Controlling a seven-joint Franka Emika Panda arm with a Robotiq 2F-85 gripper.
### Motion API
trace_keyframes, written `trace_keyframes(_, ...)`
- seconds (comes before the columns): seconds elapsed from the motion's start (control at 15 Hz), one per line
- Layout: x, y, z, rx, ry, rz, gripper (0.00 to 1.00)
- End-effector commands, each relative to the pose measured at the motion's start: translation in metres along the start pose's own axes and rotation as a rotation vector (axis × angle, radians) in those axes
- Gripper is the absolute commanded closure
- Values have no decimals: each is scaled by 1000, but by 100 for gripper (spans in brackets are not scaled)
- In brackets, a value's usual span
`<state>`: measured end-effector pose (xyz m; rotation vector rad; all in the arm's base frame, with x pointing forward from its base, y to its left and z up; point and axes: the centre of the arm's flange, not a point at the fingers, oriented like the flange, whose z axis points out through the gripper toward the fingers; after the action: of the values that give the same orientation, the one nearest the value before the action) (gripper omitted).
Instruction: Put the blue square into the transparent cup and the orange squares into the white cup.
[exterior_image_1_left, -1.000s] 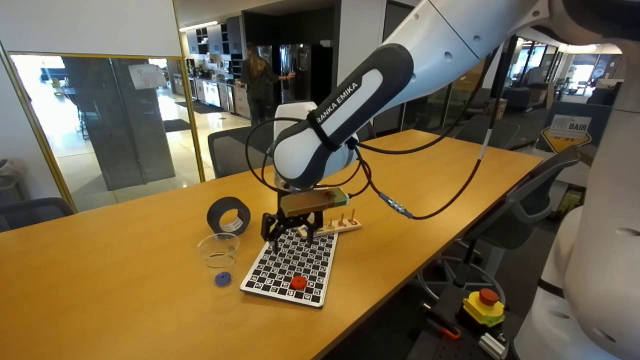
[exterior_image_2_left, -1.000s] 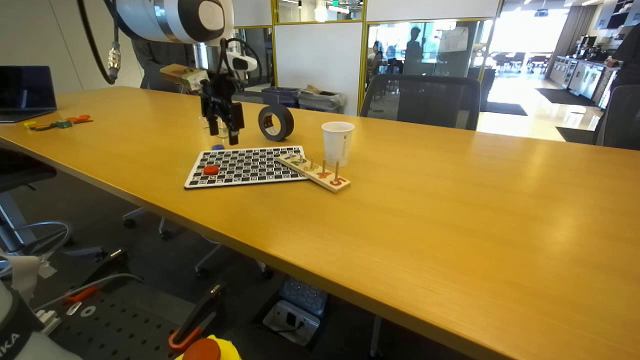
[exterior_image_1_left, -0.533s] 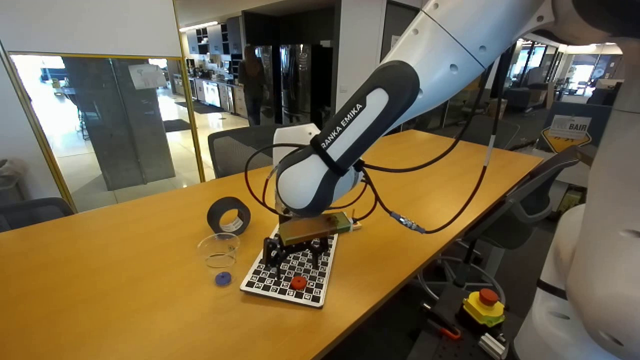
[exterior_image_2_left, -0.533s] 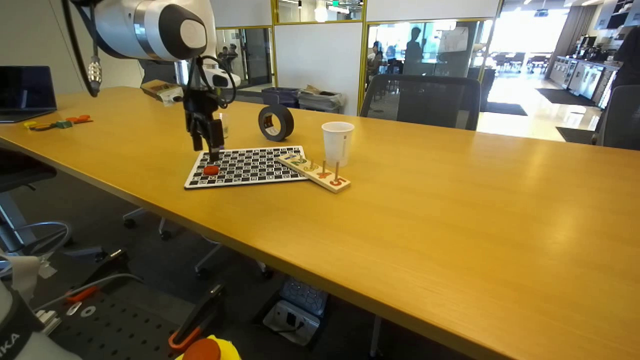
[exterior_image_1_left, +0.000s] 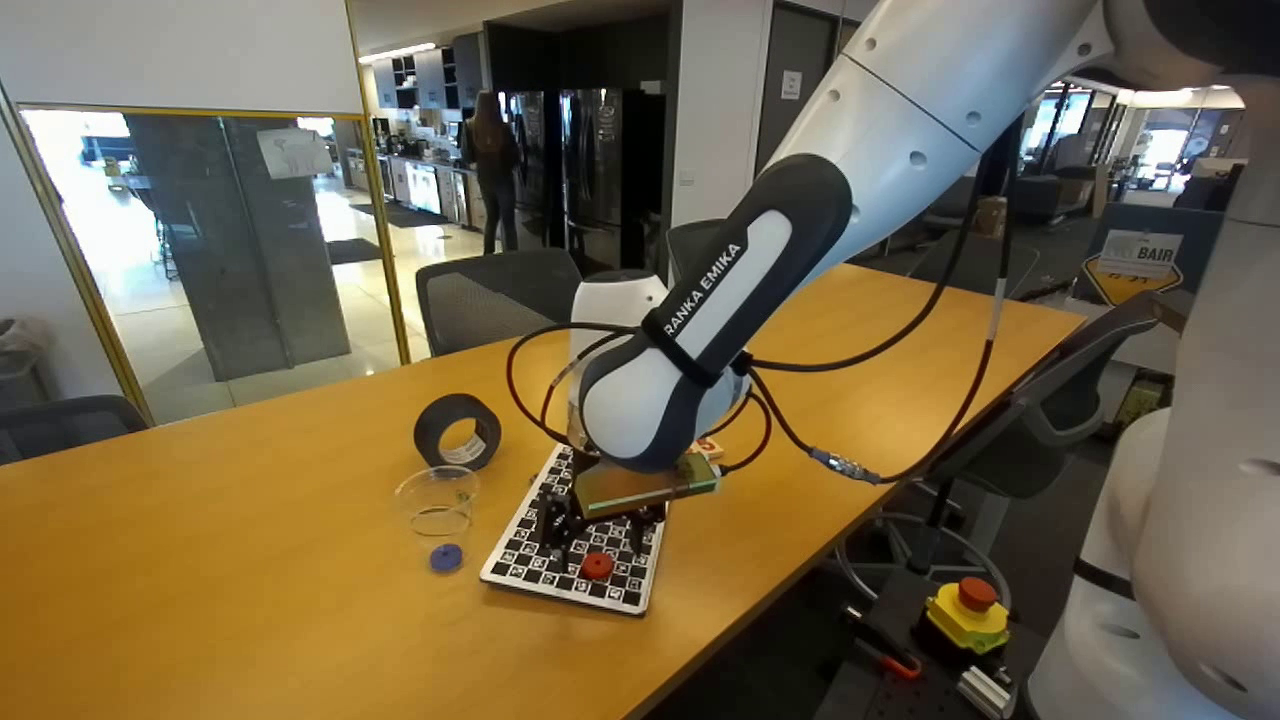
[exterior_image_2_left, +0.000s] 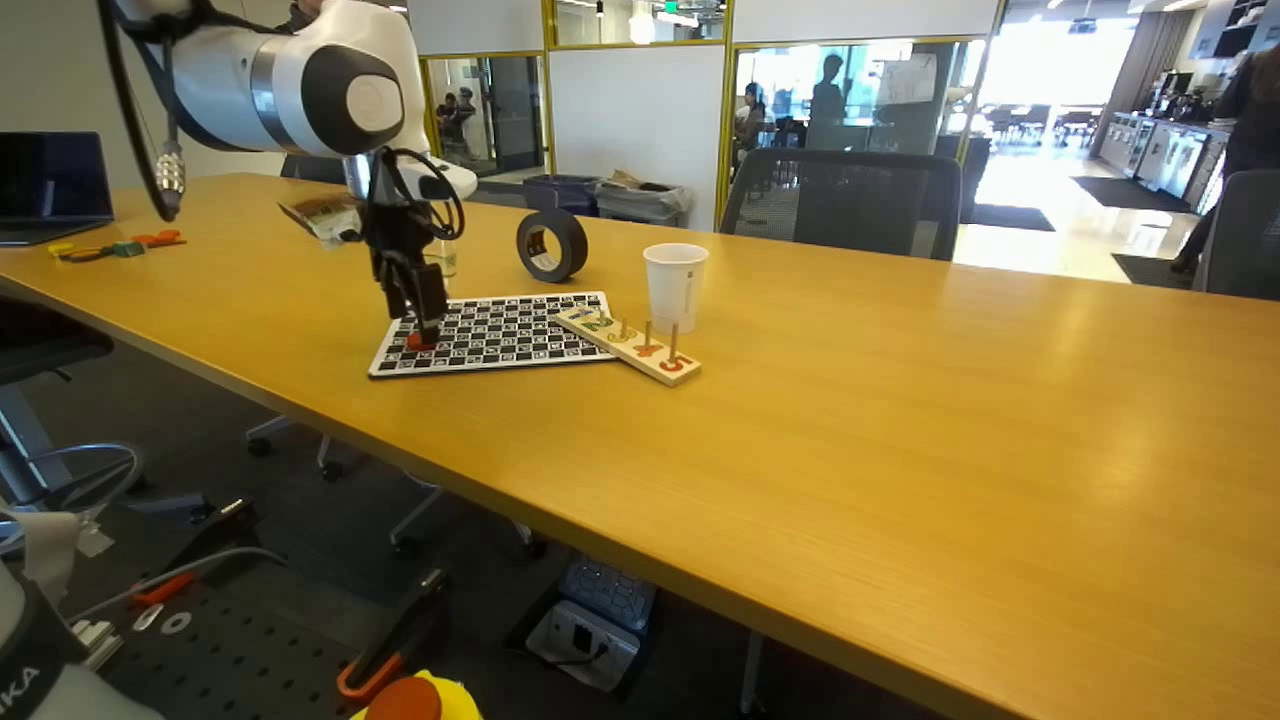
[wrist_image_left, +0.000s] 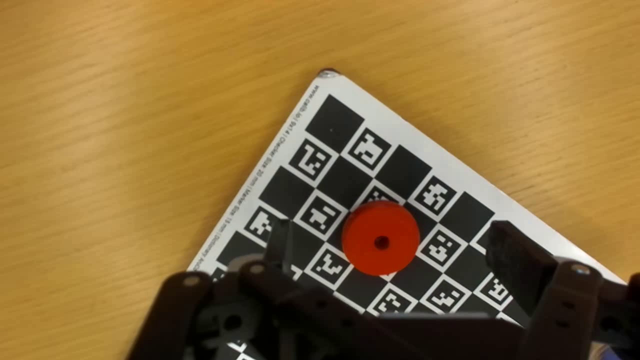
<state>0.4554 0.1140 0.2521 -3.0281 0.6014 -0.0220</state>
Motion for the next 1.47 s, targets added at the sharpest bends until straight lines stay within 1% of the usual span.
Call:
trace_keyframes(0.0,-10,2,2,24,45,-13,0)
trace_keyframes(0.33,-11,4,6,31,65,-21,0)
trace_keyframes(0.87,-8,5,9,45,74,-23,0)
trace_keyframes(0.93,-7,5,10,46,77,-24,25)
trace_keyframes(1.0,-7,5,10,48,78,-23,26)
trace_keyframes(1.4,-6,6,10,50,82,-17,73)
